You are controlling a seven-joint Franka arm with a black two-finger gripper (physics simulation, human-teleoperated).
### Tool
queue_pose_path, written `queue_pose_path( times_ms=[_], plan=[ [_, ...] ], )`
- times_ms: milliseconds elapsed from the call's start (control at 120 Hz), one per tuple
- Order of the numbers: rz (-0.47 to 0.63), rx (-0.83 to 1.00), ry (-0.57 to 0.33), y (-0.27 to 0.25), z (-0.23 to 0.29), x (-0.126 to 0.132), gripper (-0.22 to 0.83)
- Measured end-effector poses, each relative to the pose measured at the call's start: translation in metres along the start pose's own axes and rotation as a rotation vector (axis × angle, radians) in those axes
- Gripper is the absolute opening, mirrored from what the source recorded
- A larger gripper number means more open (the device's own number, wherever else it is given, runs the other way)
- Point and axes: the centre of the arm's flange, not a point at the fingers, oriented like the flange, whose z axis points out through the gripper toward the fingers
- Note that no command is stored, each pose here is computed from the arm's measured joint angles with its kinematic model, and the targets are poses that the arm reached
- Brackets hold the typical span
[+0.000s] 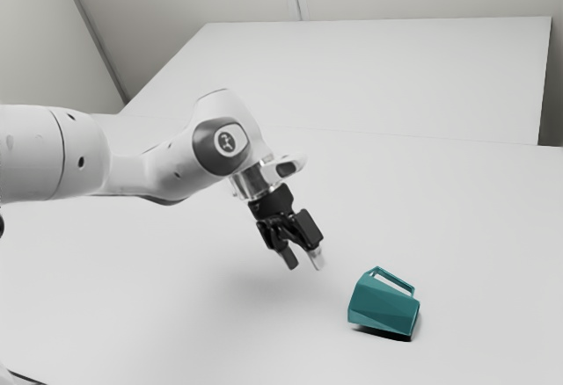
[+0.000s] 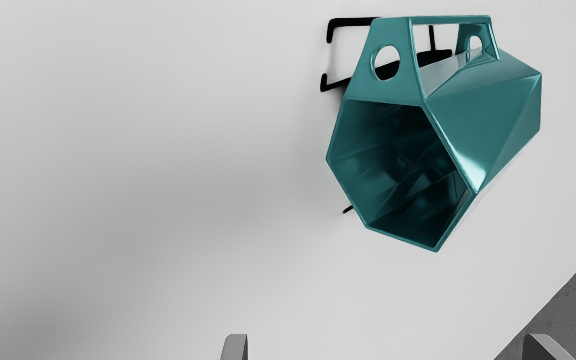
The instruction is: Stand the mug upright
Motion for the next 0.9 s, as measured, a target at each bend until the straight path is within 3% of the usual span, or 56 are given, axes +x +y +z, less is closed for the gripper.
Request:
queue_pose_path(
  times_ms=[900],
  plan=[
    [0.019,-0.226,0.115,0.034,0.078,0.020,0.62]
  ],
)
